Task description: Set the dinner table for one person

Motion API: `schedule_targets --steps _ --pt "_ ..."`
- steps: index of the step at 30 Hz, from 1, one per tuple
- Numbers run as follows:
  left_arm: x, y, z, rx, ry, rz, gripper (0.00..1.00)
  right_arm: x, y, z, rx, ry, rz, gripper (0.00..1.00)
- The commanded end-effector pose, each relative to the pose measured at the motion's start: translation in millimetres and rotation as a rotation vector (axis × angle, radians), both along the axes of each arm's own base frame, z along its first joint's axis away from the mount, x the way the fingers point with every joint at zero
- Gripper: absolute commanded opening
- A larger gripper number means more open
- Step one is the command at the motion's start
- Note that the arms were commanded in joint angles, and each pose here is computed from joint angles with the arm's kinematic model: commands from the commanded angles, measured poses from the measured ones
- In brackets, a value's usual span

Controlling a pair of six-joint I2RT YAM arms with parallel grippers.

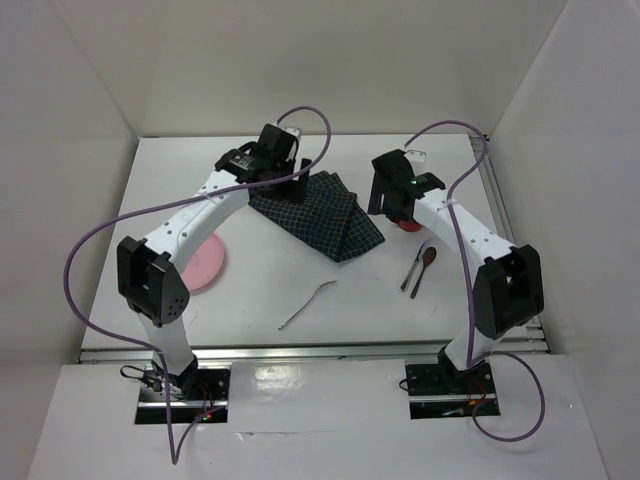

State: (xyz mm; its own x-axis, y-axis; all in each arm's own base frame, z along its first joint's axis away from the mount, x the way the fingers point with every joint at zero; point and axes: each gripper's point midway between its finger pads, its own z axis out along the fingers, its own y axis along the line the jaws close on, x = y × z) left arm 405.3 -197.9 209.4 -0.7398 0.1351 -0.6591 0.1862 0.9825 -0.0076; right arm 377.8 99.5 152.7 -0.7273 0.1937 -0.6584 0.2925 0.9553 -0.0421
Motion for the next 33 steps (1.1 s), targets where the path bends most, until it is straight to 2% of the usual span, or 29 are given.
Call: schedule_targets --steps 1,8,11,13,14,16,18,21,27,33 --pt "5.1 -36.9 4.1 -0.053 0.012 -0.054 1.00 -13.2 -4.4 21.8 0.045 -0.050 -0.008 1.00" --pt "25.3 -89.9 -26.5 -0.080 0.056 -0.137 1.00 -55.1 -9.3 26.5 0.119 -0.036 0.033 1.00" --pt "37.7 -114.0 -43.2 -0.024 0.049 -0.152 1.00 -72.4 -9.9 41.5 0.189 -0.082 0.049 0.96" --pt "49.4 -130.4 -35.7 -0.046 0.016 -0.164 1.00 -78.9 -10.4 42.9 0.206 -0.092 0.049 0.94" --pt "54.4 -134.3 -55.3 -0.028 0.043 -0.163 1.00 -80.5 -9.3 46.7 0.218 -0.101 0.055 0.94" --pt "64.1 -140.1 -56.6 -0.041 0.020 -0.151 0.93 -85.9 -15.7 50.6 0.228 -0.117 0.024 0.93" --pt "74.6 -143.6 -64.1 -0.036 -0.007 -0.146 0.80 -88.5 -18.7 51.8 0.229 -0.121 0.002 0.90" --pt "90.5 -153.8 -68.0 -0.058 -0.053 -0.141 0.73 -93.9 -20.5 55.0 0.239 -0.132 -0.004 0.88" --pt "112.8 -180.4 -75.0 -0.078 -0.150 -0.166 0.76 -104.1 -19.6 51.7 0.265 -0.117 -0.005 0.87" --pt "124.1 -192.4 -87.0 0.027 -0.242 -0.201 0.74 -109.5 -17.7 42.7 0.283 -0.094 -0.010 0.90"
